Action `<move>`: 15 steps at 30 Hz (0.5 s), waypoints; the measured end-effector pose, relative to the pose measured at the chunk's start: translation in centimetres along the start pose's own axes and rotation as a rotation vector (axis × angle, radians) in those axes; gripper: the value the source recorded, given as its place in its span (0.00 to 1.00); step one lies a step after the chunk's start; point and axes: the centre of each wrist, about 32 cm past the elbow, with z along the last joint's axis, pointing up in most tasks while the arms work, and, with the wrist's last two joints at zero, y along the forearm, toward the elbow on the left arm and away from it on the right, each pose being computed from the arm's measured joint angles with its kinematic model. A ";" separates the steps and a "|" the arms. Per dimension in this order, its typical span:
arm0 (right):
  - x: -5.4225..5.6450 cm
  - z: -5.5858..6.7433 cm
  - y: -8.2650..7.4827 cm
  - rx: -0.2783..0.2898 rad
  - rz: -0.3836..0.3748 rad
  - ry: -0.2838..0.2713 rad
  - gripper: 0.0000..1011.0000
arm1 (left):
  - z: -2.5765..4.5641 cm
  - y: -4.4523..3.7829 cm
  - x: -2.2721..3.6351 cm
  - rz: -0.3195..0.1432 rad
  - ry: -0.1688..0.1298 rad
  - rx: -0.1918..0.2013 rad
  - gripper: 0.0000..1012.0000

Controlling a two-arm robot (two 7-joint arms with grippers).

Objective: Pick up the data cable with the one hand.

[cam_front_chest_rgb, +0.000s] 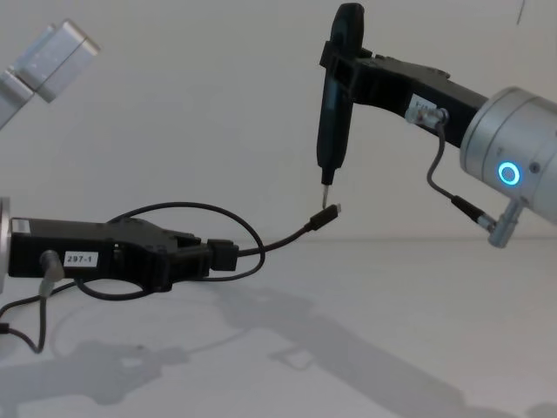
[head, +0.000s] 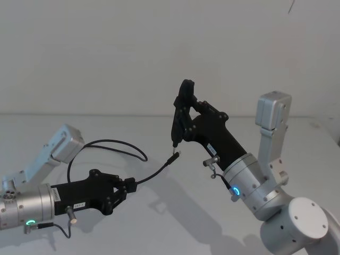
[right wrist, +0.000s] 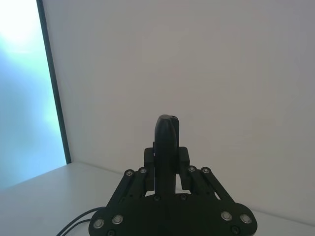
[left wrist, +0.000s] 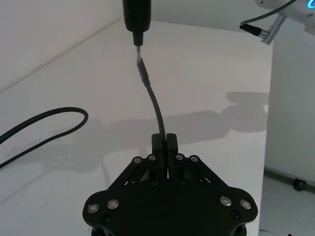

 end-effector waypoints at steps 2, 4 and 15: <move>0.2 -0.1 0.0 0.000 0.004 0.000 0.28 | 0.00 0.00 0.00 0.000 0.000 0.000 0.05; 0.5 -0.2 0.1 0.003 0.011 0.000 0.28 | 0.00 0.00 0.00 0.000 0.000 0.000 0.05; 2.1 -0.3 0.6 0.016 0.024 -0.005 0.28 | 0.00 0.00 0.00 0.000 0.000 0.000 0.05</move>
